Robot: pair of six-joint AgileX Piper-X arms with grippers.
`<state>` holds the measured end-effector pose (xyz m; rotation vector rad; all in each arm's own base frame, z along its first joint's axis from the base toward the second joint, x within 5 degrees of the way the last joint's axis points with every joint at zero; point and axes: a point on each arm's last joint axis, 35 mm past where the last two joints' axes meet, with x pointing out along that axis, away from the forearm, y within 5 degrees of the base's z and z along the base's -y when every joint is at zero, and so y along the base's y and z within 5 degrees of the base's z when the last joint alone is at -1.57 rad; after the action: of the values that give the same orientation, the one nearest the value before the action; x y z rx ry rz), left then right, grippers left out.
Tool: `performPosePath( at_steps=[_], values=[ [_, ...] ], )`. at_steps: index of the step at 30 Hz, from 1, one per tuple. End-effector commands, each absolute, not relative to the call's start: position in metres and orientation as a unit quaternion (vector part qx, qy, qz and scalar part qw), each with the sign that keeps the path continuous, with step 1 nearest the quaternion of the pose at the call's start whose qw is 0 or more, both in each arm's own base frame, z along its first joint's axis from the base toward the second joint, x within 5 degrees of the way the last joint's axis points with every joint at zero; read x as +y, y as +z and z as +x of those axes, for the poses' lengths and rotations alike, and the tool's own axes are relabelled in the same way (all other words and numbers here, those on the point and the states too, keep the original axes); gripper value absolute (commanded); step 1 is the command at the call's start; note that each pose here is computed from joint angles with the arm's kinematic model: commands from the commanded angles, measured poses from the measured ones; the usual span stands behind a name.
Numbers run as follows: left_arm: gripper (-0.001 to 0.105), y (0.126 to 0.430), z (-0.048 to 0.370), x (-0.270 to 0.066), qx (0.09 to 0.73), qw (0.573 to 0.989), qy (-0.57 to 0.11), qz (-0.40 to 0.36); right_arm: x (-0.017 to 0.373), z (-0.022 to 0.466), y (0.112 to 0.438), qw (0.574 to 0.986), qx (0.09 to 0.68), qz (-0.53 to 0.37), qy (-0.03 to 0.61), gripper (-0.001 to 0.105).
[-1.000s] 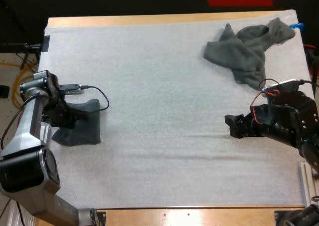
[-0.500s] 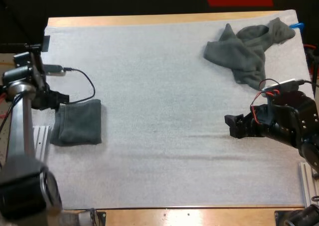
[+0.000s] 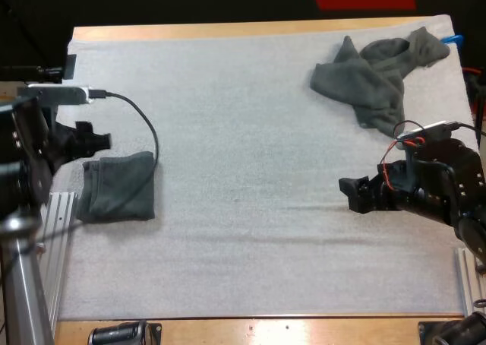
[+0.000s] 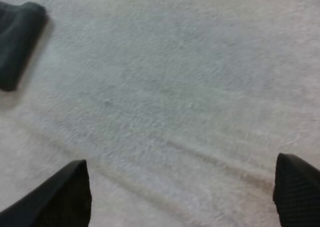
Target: Pick towel from pile fold and stack
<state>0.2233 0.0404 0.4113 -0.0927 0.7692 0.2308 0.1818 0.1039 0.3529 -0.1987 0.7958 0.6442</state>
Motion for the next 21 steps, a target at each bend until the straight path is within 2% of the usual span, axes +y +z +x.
performPosePath(
  at_steps=[1, 6, 12, 17, 21],
  values=[
    [0.063, 0.416, 0.212, 0.032, 0.365, 0.924, 0.098, -0.051, 0.104, 0.184, 0.352, 0.871, 0.377, -0.107, 0.297, 0.072],
    [0.063, 0.419, 0.179, 0.005, 0.338, 0.94, 0.037, -0.032, 0.087, 0.208, 0.339, 0.873, 0.41, -0.09, 0.249, 0.072],
    [0.063, 0.41, 0.152, -0.002, 0.327, 0.945, 0.017, -0.025, 0.045, 0.217, 0.341, 0.891, 0.411, -0.077, 0.179, 0.072],
    [0.063, 0.407, 0.13, -0.001, 0.307, 0.951, 0.017, -0.026, 0.013, 0.202, 0.351, 0.902, 0.406, -0.069, 0.125, 0.072],
    [0.063, 0.412, 0.112, -0.001, 0.28, 0.96, 0.013, -0.018, -0.001, 0.174, 0.368, 0.919, 0.377, -0.075, 0.089, 0.072]
  ],
)
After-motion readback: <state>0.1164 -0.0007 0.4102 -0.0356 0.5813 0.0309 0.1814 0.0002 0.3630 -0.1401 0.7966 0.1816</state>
